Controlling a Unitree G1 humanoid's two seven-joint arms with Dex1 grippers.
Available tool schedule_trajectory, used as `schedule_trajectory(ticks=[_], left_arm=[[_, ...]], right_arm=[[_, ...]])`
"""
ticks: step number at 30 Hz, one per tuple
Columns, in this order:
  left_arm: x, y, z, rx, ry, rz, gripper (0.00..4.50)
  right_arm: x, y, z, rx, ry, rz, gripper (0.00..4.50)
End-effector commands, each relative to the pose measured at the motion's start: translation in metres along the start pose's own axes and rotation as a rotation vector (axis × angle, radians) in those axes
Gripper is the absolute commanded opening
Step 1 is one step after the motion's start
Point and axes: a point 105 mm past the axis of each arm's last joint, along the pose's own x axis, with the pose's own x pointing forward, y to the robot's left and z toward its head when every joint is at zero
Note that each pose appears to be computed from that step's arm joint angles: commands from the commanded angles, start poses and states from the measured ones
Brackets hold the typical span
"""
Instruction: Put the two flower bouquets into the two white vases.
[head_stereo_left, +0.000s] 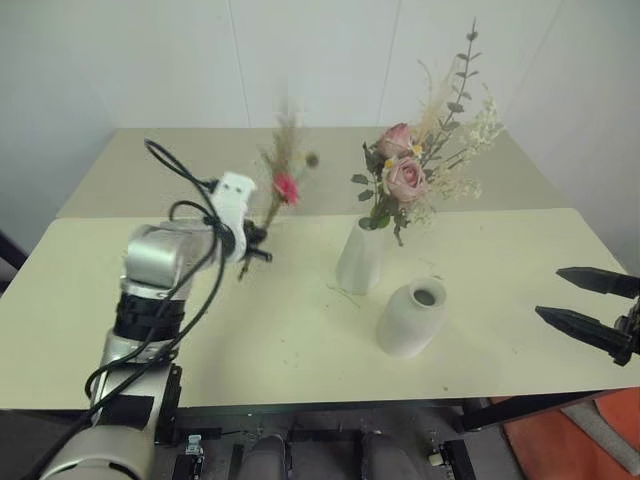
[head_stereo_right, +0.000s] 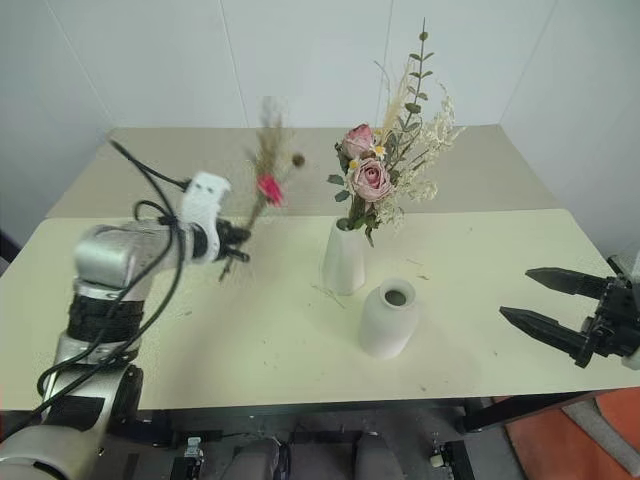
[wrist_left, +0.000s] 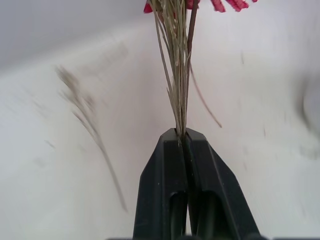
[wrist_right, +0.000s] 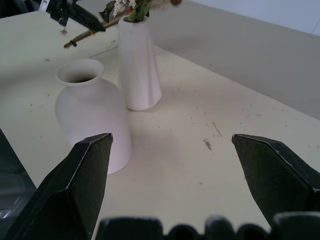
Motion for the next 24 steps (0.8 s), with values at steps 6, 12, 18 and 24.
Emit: schedule_trajectory(ticks=[6, 12, 18, 24], left_arm=[[-0.048, -0.017, 0.076, 0.014, -0.519, -0.214, 0.01], [-0.067, -0.061, 0.096, 0.069, -0.624, -0.544, 0.01], [-0.075, -0.105, 0.109, 0.103, -0.686, -0.809, 0.01], [-0.076, -0.141, 0.117, 0.094, -0.735, -0.973, 0.01]], right_arm=[[-0.002, 0.012, 0.012, -0.046, -0.116, 0.126, 4.50], [0.004, 0.018, 0.012, -0.048, -0.132, 0.226, 4.50], [0.008, 0.018, 0.014, -0.037, -0.162, 0.274, 4.50], [0.005, 0.014, 0.019, -0.042, -0.170, 0.268, 4.50]])
